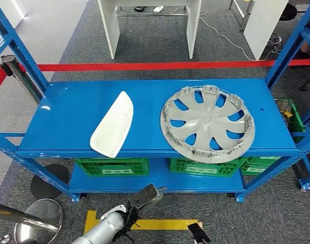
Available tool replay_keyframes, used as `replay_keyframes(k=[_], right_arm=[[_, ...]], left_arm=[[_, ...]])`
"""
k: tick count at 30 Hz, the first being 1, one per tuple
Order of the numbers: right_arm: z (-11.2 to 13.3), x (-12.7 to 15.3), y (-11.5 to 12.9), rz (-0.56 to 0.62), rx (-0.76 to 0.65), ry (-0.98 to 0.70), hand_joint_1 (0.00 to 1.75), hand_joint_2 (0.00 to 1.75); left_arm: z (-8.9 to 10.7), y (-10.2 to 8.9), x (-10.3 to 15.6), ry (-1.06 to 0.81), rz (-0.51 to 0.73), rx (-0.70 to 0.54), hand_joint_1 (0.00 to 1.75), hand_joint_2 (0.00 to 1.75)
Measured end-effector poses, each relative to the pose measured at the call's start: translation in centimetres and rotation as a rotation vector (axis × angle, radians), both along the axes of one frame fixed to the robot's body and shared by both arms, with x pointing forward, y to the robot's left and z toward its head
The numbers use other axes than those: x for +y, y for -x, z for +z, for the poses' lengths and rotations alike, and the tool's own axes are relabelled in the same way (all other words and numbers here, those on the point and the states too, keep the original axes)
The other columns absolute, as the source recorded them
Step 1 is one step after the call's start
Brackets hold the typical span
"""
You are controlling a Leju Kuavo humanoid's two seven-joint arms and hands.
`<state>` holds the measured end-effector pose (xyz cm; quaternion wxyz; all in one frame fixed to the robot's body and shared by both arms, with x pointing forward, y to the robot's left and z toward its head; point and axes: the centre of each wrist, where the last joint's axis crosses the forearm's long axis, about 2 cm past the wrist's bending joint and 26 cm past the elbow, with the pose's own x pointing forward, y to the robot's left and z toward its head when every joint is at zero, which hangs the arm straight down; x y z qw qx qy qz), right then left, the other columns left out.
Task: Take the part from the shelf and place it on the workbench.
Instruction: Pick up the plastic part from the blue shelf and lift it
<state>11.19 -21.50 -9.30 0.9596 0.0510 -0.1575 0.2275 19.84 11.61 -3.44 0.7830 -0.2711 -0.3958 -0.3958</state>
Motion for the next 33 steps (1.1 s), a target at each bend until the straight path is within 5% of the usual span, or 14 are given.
replay_keyframes(k=[17,33], right_arm=[[0.4,0.6,-1.3,0.071,0.012,0.027,0.0,1.75],[0.4,0.6,-1.4,0.079,0.012,0.029,0.0,1.75]], left_arm=[[3.9,-2.6,-4.3,0.241,-0.307,-0.122,0.0,0.0],[5.2,-2.9,-5.6,0.285,-0.373,-0.191,0.0,0.0]])
